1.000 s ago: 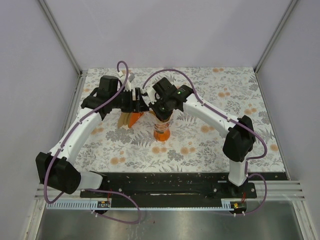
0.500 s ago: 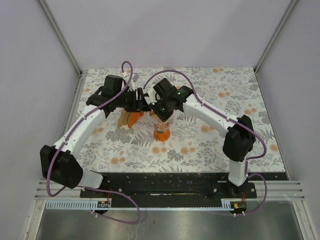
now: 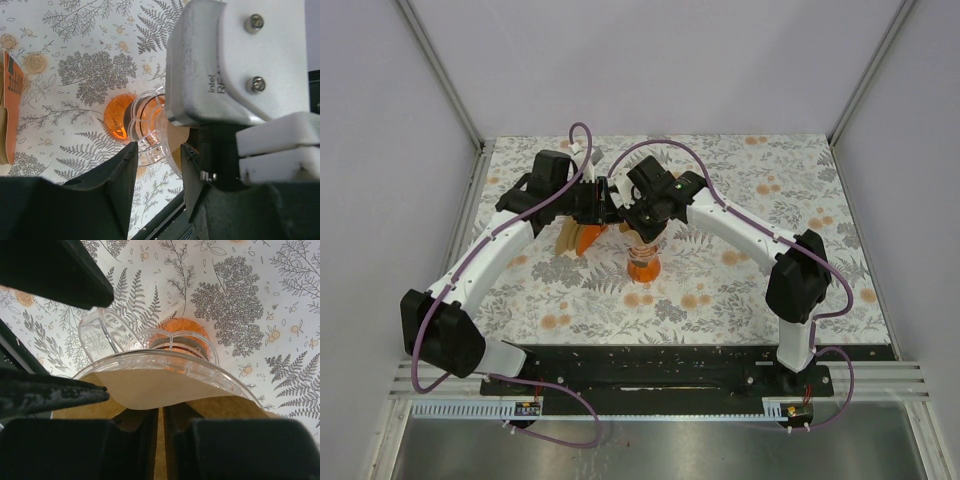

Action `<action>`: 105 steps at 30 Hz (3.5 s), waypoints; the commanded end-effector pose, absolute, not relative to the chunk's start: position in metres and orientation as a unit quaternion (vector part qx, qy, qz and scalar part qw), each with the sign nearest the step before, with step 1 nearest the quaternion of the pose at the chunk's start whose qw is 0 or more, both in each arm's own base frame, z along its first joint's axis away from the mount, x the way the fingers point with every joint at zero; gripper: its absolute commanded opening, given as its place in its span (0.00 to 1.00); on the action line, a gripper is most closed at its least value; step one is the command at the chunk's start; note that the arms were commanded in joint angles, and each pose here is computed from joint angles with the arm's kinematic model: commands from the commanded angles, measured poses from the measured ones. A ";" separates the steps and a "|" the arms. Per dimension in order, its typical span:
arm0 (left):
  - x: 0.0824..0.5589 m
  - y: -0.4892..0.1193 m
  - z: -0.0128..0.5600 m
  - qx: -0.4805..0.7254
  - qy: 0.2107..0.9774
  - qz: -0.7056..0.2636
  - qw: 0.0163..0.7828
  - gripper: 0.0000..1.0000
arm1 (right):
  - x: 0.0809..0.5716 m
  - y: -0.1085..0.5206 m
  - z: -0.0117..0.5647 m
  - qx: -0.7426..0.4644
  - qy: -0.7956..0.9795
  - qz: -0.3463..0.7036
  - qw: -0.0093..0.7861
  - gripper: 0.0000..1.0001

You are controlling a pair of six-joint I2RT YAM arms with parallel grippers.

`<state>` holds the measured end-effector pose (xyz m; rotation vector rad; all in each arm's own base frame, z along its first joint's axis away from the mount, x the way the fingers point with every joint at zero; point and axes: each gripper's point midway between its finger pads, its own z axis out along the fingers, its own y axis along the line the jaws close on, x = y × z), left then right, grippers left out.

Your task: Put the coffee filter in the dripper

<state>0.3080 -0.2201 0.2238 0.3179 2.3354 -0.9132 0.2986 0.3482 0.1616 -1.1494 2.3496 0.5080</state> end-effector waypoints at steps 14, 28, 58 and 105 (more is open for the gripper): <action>0.314 -0.227 0.227 0.140 0.876 -0.331 0.321 0.26 | 0.296 0.370 0.258 -0.449 0.778 0.249 0.363 0.35; 0.317 -0.220 0.236 0.143 0.872 -0.314 0.346 0.23 | 0.295 0.347 0.295 -0.431 0.771 0.223 0.412 0.53; 0.313 -0.224 0.246 0.154 0.864 -0.322 0.354 0.23 | 0.341 0.326 0.224 -0.286 0.855 0.216 0.375 0.72; 0.321 -0.222 0.258 0.167 0.861 -0.306 0.370 0.47 | 0.341 0.324 0.234 -0.385 0.798 0.215 0.410 0.88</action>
